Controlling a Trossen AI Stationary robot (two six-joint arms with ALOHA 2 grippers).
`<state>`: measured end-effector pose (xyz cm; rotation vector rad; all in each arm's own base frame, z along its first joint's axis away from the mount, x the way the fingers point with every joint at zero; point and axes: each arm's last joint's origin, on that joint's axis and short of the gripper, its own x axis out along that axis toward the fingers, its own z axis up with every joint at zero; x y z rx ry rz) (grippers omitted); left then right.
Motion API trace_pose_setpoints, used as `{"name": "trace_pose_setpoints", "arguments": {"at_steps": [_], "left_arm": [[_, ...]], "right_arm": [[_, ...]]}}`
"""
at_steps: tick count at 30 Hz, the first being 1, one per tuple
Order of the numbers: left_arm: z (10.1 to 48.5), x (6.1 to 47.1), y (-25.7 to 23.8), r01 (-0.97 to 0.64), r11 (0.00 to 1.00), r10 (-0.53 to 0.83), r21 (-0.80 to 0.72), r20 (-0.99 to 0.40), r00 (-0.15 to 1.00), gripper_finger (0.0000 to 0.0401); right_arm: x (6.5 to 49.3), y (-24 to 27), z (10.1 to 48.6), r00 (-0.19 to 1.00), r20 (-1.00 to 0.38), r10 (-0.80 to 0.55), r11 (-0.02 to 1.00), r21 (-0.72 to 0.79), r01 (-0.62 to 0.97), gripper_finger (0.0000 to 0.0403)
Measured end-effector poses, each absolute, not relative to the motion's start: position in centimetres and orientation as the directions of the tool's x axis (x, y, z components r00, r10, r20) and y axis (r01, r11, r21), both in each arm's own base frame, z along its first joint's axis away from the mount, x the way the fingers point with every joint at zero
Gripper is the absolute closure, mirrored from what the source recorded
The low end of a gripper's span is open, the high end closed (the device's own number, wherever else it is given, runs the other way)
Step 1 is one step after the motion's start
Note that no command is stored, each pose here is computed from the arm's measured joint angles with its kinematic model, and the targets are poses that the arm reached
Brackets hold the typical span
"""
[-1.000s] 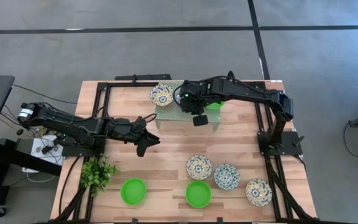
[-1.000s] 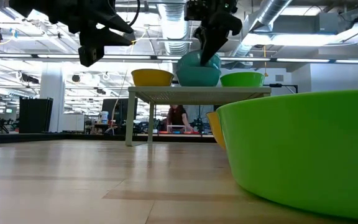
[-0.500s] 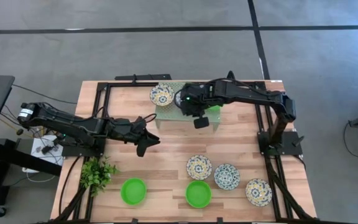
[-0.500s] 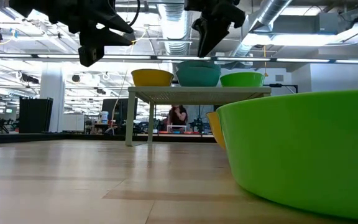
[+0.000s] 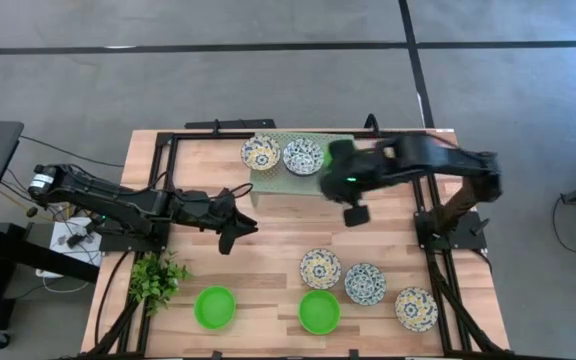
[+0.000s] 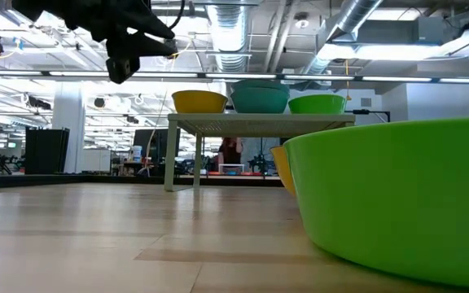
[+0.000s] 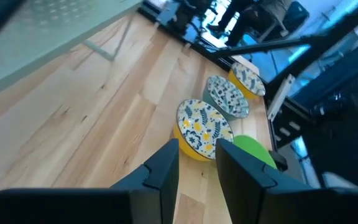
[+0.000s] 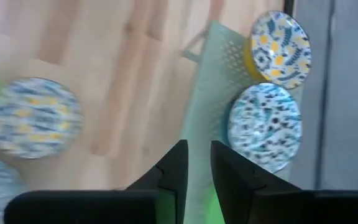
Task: Pick & Place Mini bowls
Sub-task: Stack the yellow patterned bowl on the yellow patterned bowl on the shelf
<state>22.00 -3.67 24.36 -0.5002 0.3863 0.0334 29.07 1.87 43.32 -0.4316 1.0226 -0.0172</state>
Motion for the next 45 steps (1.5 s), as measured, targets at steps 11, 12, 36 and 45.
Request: {"name": "trace_pose_setpoints", "arguments": {"at_steps": [11,12,36,45], "left_arm": [[25.3,22.0,-5.4,0.069,0.932,-0.174,-0.355,-0.274,0.946,0.0295],[25.3,22.0,-5.5,0.087,0.936,-0.186,-0.341,-0.269,0.945,0.0295],[21.1,30.0,-8.0,0.323,0.946,-0.301,0.029,-0.296,0.907,0.0273],[17.9,33.2,-9.0,0.44,0.871,-0.334,0.219,-0.393,0.857,0.0244]], "right_arm": [[21.3,5.9,35.8,0.705,-0.709,-0.001,0.976,-0.155,-0.154,0.0343],[20.8,6.1,34.4,0.718,-0.696,0.015,0.981,-0.13,-0.147,0.0343],[18.4,6.1,21.7,0.794,-0.605,0.069,0.998,0.042,-0.055,0.0344],[18.6,5.6,21.6,0.791,-0.61,0.05,0.998,0.067,-0.011,0.0344]]}}
